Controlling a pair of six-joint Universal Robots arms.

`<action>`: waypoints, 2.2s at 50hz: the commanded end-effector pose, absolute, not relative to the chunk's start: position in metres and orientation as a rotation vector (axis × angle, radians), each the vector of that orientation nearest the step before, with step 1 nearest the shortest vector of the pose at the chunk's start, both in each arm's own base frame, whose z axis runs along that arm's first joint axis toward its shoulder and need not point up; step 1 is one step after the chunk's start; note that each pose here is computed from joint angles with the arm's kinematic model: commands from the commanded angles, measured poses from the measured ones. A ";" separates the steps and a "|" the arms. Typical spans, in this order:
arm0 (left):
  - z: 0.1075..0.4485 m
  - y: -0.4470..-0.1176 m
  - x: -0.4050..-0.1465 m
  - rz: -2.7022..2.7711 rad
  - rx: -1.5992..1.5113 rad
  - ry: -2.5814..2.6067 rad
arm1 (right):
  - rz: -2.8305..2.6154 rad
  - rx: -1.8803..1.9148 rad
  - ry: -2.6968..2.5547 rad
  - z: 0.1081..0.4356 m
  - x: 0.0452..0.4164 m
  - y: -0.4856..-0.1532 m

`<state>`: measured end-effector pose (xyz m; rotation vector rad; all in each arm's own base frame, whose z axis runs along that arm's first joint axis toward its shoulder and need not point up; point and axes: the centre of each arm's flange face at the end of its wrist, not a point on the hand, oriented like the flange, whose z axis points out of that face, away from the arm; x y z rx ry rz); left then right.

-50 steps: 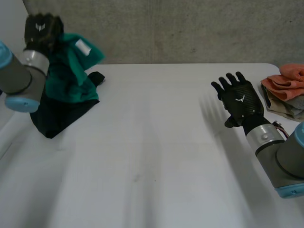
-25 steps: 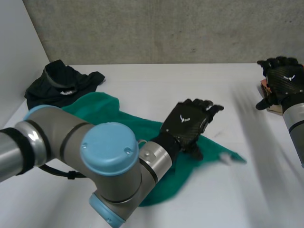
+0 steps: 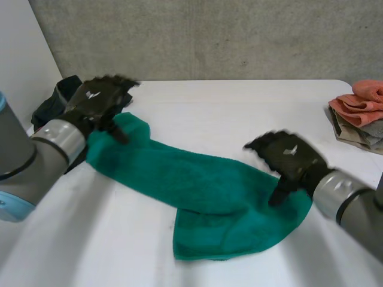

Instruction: Fold the laundry.

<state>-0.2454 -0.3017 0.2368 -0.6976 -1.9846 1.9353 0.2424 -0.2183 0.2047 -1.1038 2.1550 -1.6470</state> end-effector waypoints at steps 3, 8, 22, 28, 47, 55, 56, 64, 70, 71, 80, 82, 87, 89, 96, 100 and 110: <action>0.172 -0.352 -0.194 1.863 -0.879 -2.261 | -1.575 -1.281 2.023 0.164 0.264 -0.159; 0.141 -0.384 -0.181 1.884 -0.927 -2.301 | -1.639 -1.309 1.948 0.147 0.273 -0.145; 0.099 -0.426 -0.184 1.910 -1.007 -2.279 | -1.662 -1.331 1.891 0.117 0.285 -0.141; 0.117 -0.425 -0.188 1.964 -0.987 -2.282 | -1.747 -1.285 1.920 0.123 0.283 -0.162; 0.287 -0.283 -0.211 2.116 -0.788 -1.914 | -1.876 -1.093 2.073 0.232 0.242 -0.229; 0.301 -0.284 -0.214 2.200 -0.803 -1.859 | -1.424 -1.165 2.045 0.201 0.264 -0.157; 0.303 -0.287 -0.214 2.207 -0.803 -1.861 | -1.383 -1.200 2.007 0.193 0.268 -0.143; 0.303 -0.295 -0.220 2.178 -0.789 -1.904 | -1.386 -1.281 1.872 0.156 0.282 -0.105; 0.297 -0.292 -0.227 2.145 -0.797 -1.921 | -1.416 -1.301 1.864 0.133 0.296 -0.097; 0.296 -0.290 -0.228 2.143 -0.805 -1.921 | -1.427 -1.305 1.882 0.127 0.298 -0.098; 0.297 -0.290 -0.226 2.143 -0.790 -1.925 | -1.541 -1.290 1.926 0.109 0.312 -0.117; 0.298 -0.291 -0.224 2.150 -0.778 -1.929 | -1.627 -1.241 1.937 0.115 0.311 -0.128; 0.307 -0.288 -0.215 2.177 -0.741 -1.936 | -1.992 -0.993 1.873 0.187 0.287 -0.173; 0.312 -0.288 -0.209 2.190 -0.723 -1.939 | -2.073 -0.931 1.866 0.215 0.271 -0.191; 0.313 -0.276 -0.196 2.108 -0.693 -2.027 | -2.134 -0.931 1.992 0.269 0.224 -0.235; 0.297 -0.263 -0.197 1.944 -0.730 -2.122 | -2.102 -1.049 2.114 0.281 0.197 -0.258; 0.231 -0.258 -0.210 1.596 -0.866 -2.307 | -1.894 -1.336 2.214 0.233 0.213 -0.291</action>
